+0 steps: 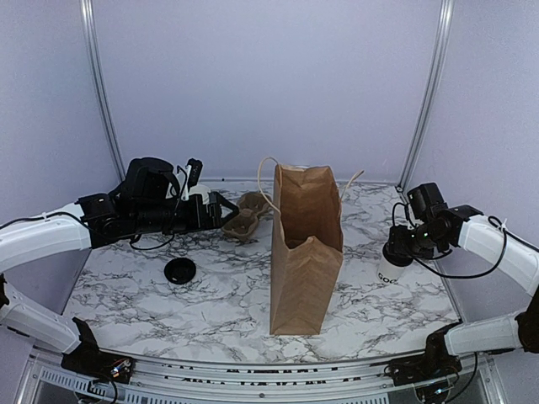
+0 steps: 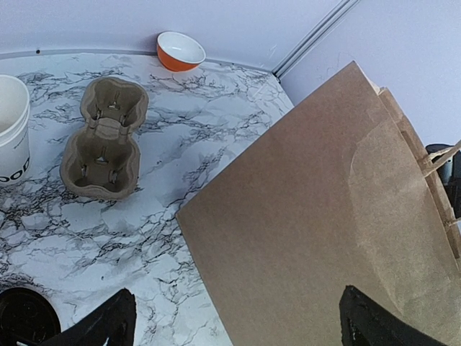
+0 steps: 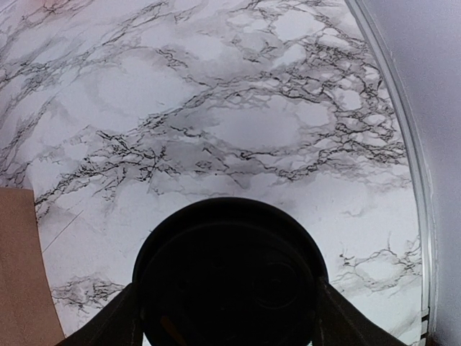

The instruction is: Pack the takeout coffee

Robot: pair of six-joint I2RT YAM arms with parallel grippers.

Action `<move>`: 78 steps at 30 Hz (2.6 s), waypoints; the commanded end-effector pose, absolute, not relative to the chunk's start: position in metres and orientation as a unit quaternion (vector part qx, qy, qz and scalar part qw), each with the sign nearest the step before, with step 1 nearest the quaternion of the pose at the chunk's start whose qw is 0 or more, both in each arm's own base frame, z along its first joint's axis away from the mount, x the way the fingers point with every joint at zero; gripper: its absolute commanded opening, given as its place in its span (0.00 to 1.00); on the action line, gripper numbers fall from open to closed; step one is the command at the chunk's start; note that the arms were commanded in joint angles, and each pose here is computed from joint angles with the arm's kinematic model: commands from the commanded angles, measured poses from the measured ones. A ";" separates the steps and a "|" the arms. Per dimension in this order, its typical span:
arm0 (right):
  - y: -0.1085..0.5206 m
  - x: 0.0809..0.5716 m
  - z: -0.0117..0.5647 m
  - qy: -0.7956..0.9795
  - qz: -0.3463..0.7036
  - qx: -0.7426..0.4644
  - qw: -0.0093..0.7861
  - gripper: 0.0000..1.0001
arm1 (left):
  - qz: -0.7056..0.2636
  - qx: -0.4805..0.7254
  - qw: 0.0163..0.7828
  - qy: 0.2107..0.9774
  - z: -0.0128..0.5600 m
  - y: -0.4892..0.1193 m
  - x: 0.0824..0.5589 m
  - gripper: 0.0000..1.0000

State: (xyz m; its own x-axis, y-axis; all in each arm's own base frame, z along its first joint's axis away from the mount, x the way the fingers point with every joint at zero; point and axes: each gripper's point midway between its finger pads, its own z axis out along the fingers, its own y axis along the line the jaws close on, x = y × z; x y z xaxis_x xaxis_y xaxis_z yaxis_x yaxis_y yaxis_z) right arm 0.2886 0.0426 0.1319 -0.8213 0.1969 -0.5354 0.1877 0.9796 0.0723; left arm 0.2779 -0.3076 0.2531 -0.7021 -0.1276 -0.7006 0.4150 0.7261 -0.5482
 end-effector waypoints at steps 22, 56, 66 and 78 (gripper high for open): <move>0.043 0.283 0.123 0.962 -0.025 0.091 0.255 0.73 | -0.373 0.083 0.375 0.845 0.256 -0.316 0.285 0.99; 0.107 0.328 0.414 0.838 0.140 0.015 0.527 0.59 | -0.394 0.082 0.388 0.829 0.282 -0.317 0.284 0.99; 0.142 0.335 0.473 0.796 0.216 -0.036 0.564 0.59 | -0.390 0.080 0.381 0.835 0.272 -0.316 0.283 0.99; 0.196 0.322 0.500 0.777 0.263 -0.101 0.563 0.59 | -0.388 0.081 0.372 0.839 0.263 -0.319 0.284 0.99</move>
State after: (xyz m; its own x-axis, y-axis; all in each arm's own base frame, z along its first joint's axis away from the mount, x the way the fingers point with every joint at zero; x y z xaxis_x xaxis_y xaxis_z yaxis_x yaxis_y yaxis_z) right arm 0.3324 0.1711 0.4776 -0.3890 0.1595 -0.9073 -0.3823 0.8682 0.3165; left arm 0.2813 -0.3171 0.2636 -0.7116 -0.1483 -0.6867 0.4193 0.6947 -0.5845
